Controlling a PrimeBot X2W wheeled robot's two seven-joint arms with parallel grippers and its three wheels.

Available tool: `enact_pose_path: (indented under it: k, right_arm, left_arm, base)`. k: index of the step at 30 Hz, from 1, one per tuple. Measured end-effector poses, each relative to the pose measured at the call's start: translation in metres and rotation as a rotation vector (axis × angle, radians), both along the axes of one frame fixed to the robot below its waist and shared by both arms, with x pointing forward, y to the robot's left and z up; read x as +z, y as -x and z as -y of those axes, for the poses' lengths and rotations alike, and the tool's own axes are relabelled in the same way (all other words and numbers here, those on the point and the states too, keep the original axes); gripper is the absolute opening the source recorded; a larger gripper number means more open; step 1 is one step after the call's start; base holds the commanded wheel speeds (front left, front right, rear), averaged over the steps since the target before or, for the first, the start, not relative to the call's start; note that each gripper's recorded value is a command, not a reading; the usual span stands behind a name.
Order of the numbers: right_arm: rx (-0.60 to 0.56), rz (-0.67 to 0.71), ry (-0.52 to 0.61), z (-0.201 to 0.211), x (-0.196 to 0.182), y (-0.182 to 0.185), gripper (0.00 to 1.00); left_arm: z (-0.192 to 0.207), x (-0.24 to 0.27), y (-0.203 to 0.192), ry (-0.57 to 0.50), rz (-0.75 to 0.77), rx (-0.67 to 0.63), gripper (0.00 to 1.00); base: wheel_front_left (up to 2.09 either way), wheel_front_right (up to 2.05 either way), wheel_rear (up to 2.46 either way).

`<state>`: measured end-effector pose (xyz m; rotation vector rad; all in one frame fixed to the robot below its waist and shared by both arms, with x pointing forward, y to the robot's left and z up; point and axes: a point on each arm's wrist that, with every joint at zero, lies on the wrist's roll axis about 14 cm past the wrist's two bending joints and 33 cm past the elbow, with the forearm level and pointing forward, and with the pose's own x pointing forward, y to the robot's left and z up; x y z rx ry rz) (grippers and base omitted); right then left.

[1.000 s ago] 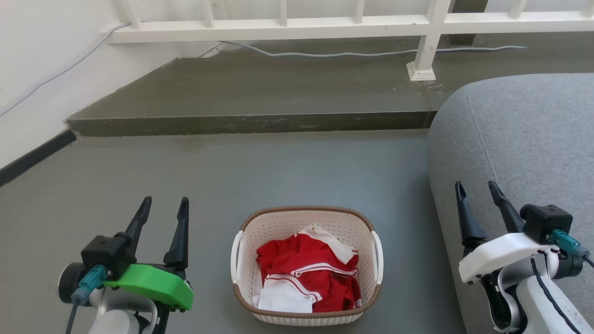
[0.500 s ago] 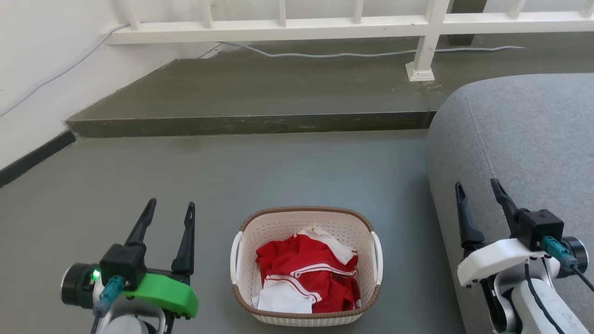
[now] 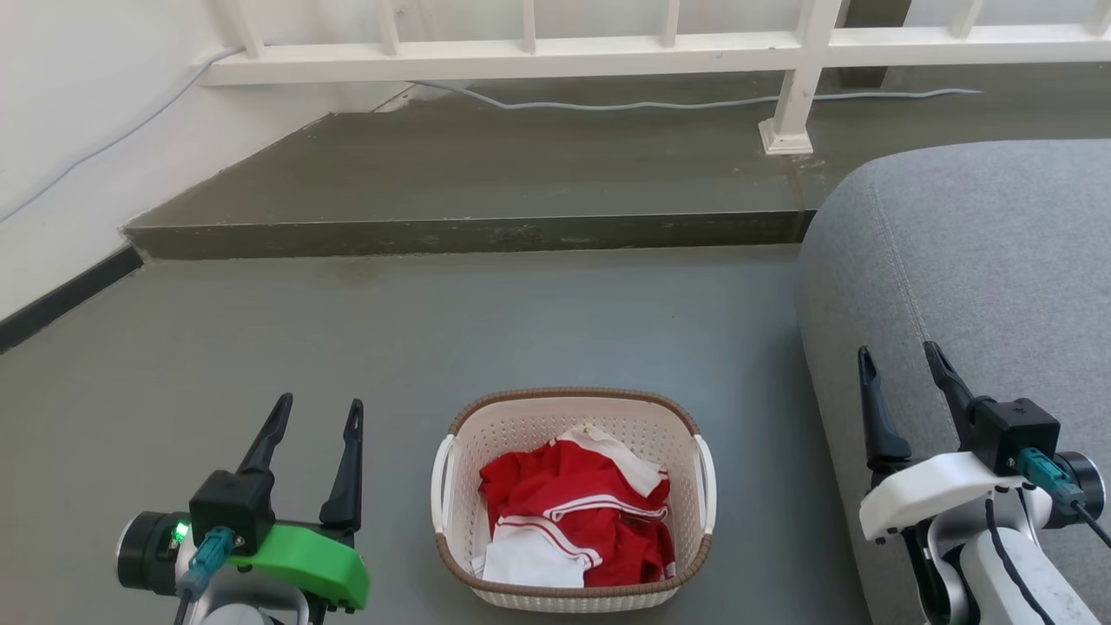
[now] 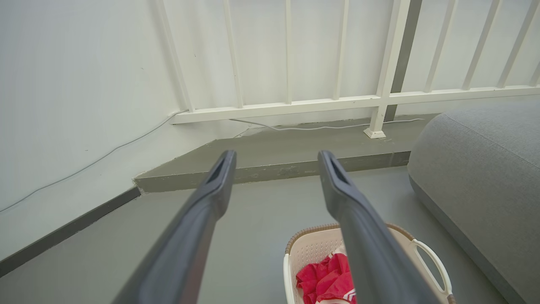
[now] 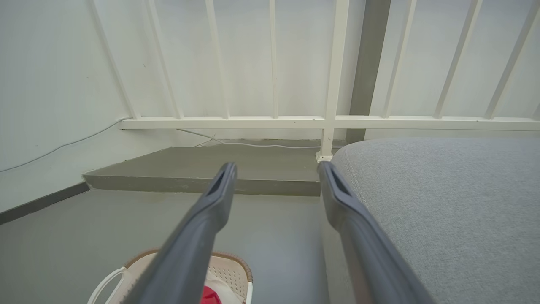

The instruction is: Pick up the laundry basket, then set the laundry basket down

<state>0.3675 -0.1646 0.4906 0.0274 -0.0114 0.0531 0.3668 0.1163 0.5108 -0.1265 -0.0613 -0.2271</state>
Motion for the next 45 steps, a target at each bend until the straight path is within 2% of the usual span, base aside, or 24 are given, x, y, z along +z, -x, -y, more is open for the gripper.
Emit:
enact_pose_path:
  k: [23, 36, 45]
  right_arm:
    - [0.002, -0.017, 0.0, -0.001, -0.006, -0.003, 1.0]
    - [0.043, -0.118, -0.002, -0.011, -0.041, -0.02, 1.0]
    - [0.043, -0.193, -0.002, -0.012, -0.068, -0.041, 1.0]
  left_arm:
    - [-0.001, -0.01, 0.001, -0.002, -0.031, -0.007, 1.0]
    - [0.016, -0.018, -0.033, 0.005, -0.053, -0.082, 1.0]
    - [0.019, -0.05, -0.059, 0.023, -0.157, -0.1, 1.0]
  base:
    - [0.0, 0.0, 0.0]
    - [0.0, 0.0, 0.0]
    - [0.0, 0.0, 0.0]
